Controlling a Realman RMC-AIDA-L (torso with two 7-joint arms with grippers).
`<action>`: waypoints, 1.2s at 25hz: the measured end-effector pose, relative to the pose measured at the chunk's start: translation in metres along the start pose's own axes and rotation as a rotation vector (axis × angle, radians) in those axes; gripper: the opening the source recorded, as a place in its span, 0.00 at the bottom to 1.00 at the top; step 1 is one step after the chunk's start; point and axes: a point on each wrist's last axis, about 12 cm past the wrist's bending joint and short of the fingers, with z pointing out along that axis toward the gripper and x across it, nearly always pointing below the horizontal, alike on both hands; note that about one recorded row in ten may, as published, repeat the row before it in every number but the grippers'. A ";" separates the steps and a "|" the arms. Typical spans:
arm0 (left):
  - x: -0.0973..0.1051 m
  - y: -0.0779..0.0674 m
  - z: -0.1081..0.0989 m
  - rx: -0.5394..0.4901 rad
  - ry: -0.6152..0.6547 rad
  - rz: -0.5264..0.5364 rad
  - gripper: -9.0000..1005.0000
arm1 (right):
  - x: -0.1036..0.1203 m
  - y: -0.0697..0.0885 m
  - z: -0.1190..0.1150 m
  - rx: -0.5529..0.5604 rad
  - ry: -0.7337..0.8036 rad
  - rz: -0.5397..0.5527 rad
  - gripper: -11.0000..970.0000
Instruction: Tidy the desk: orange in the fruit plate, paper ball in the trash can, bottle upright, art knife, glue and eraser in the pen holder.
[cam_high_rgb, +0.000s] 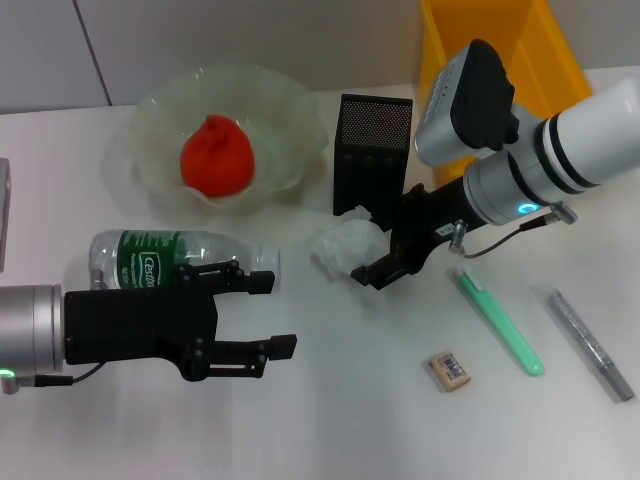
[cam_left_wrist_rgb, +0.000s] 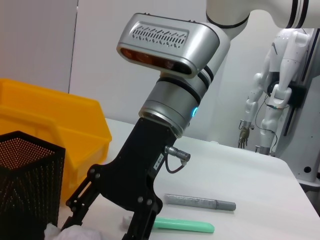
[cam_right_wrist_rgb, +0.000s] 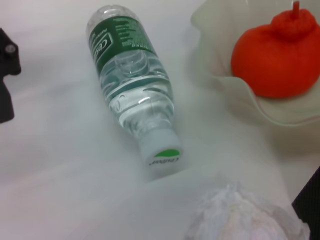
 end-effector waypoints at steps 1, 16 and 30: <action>0.000 0.000 0.000 0.000 0.000 0.000 0.78 | 0.001 0.000 0.001 -0.002 0.002 0.003 0.83; 0.000 0.000 0.000 0.000 -0.001 0.001 0.77 | 0.005 -0.002 -0.003 0.021 -0.024 0.023 0.55; 0.000 0.000 -0.002 -0.013 -0.008 -0.004 0.76 | 0.007 0.010 -0.058 -0.065 -0.255 0.073 0.43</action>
